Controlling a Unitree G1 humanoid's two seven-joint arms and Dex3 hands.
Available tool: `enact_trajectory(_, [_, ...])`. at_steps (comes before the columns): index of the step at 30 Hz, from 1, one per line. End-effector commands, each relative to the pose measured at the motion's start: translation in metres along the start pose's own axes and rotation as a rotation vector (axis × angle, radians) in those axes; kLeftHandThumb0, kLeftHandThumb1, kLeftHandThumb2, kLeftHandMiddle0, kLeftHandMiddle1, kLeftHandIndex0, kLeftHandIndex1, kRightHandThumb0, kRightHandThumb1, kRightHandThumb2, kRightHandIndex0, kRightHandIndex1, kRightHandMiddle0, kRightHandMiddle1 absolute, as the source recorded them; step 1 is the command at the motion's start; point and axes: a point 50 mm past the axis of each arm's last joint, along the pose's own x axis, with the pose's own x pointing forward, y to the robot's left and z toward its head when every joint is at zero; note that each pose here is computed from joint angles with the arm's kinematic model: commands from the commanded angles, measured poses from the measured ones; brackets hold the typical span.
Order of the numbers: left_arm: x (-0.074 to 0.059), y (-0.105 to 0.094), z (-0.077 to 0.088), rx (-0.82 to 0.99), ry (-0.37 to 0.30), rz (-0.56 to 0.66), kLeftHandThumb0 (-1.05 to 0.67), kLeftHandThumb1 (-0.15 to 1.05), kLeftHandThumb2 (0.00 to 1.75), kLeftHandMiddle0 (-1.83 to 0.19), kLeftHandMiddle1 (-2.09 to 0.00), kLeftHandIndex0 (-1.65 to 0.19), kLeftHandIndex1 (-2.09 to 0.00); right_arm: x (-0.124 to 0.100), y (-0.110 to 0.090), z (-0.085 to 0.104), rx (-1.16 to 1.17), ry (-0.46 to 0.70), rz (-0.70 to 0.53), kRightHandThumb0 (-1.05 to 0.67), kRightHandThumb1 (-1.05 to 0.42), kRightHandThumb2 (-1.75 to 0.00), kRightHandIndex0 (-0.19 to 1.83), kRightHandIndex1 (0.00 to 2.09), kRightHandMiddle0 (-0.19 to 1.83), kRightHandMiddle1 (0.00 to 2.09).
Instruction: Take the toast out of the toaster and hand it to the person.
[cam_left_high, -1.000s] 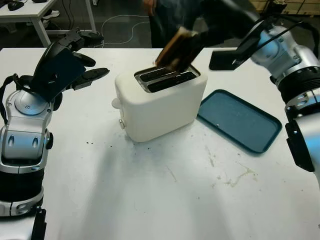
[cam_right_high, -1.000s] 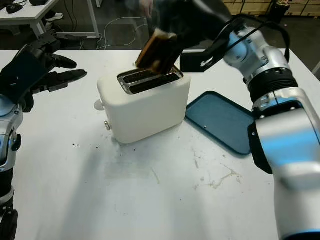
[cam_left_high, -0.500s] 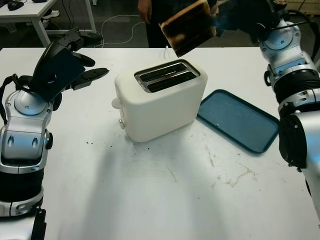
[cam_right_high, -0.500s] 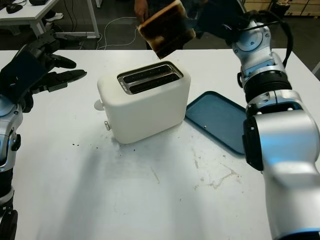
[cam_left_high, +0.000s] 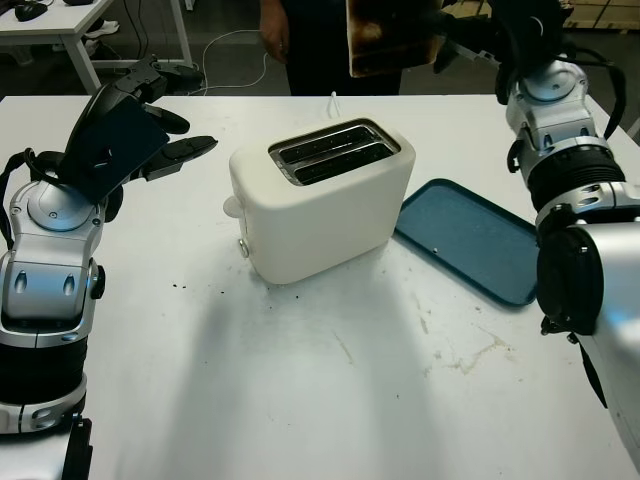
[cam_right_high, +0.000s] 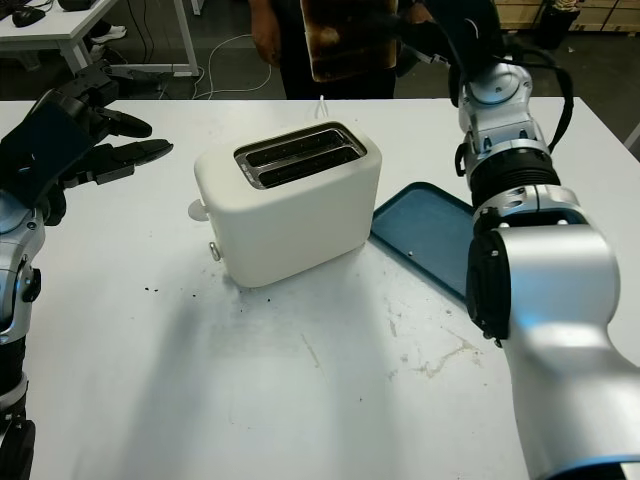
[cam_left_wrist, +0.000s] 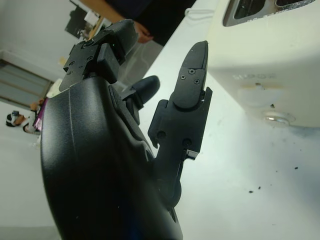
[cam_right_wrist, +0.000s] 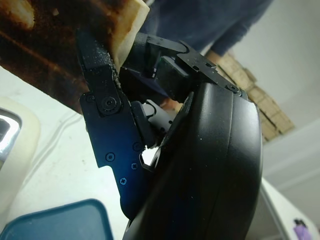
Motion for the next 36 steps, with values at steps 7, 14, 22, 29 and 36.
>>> enact_trajectory(7, [-0.001, 0.001, -0.001, 0.012, 0.003, 0.007, -0.26, 0.88, 0.12, -0.06, -1.24, -0.17, -0.73, -0.006, -0.01, -0.021, 0.018, 0.103, -0.112, -0.43, -0.85, 0.0, 1.06, 1.23, 1.14, 0.53])
enact_trajectory(14, [-0.001, 0.0, -0.002, 0.009, 0.003, 0.005, -0.27, 0.88, 0.12, -0.06, -1.24, -0.17, -0.73, -0.01, -0.015, -0.031, 0.02, 0.135, -0.145, -0.37, -0.84, 0.0, 1.1, 1.31, 1.04, 0.91])
enact_trajectory(22, [-0.001, 0.0, -0.003, 0.011, 0.005, 0.007, -0.28, 0.88, 0.12, -0.06, -1.24, -0.17, -0.73, -0.014, -0.011, -0.041, -0.01, 0.18, -0.267, -0.36, -0.78, -0.01, 1.08, 1.19, 1.08, 0.5])
enact_trajectory(29, [-0.001, -0.001, -0.003, 0.004, 0.005, 0.007, -0.27, 0.88, 0.12, -0.06, -1.25, -0.17, -0.74, -0.016, -0.006, -0.046, -0.081, 0.213, -0.302, -0.37, -0.79, 0.0, 1.02, 1.13, 1.08, 0.4])
enact_trajectory(36, [-0.001, -0.001, -0.003, 0.003, 0.005, 0.007, -0.26, 0.88, 0.12, -0.06, -1.25, -0.17, -0.74, -0.021, -0.009, -0.054, -0.193, 0.227, -0.315, -0.33, -0.79, 0.0, 1.05, 1.14, 1.16, 0.38])
